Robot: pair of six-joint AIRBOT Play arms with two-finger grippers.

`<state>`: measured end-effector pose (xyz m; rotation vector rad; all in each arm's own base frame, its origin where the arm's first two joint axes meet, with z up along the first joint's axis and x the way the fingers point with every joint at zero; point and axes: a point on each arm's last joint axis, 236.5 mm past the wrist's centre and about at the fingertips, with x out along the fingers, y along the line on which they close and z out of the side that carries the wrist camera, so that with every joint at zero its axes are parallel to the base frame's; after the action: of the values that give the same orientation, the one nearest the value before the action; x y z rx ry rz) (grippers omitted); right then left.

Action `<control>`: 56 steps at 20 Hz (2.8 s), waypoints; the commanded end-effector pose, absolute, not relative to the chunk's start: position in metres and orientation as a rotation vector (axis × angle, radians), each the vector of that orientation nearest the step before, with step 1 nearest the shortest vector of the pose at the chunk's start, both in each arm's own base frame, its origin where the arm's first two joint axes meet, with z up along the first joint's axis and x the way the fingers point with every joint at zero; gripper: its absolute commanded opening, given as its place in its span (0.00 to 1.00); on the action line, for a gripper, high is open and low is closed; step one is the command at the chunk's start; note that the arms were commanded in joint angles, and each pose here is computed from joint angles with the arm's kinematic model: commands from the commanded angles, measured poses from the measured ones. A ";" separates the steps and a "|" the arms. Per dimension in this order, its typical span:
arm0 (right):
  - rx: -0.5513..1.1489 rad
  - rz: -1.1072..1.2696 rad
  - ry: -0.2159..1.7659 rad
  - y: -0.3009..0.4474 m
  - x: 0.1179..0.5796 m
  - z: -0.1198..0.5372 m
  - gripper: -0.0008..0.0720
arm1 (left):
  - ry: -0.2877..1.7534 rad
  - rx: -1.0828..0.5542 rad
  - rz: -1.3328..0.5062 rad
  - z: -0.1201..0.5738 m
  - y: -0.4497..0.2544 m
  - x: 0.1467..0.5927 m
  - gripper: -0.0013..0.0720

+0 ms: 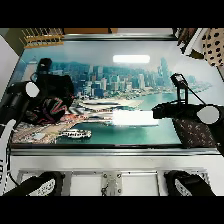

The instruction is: Fold the clothes and pants, and hang the long-sleeved shirts on hangers.

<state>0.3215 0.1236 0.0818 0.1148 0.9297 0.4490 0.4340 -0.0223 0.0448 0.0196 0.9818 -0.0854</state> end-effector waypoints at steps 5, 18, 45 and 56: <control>0.115 0.450 0.931 0.124 0.321 0.081 0.03 | 1.340 0.036 0.111 -0.065 0.082 0.404 0.96; 0.208 0.482 0.928 0.139 0.319 0.089 0.03 | 1.146 0.285 -0.543 0.035 -0.189 0.400 0.03; 0.222 0.349 0.812 0.091 0.359 0.105 0.03 | 1.472 -0.575 -0.137 -0.118 -0.119 0.325 0.86; 0.216 0.393 1.123 0.096 0.414 0.037 0.52 | 1.279 -0.513 -0.145 -0.052 -0.087 0.400 0.03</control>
<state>0.3905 0.0941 0.0567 0.2244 1.0245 0.3710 0.3788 -0.1128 -0.0829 -0.5383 1.3626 -0.1649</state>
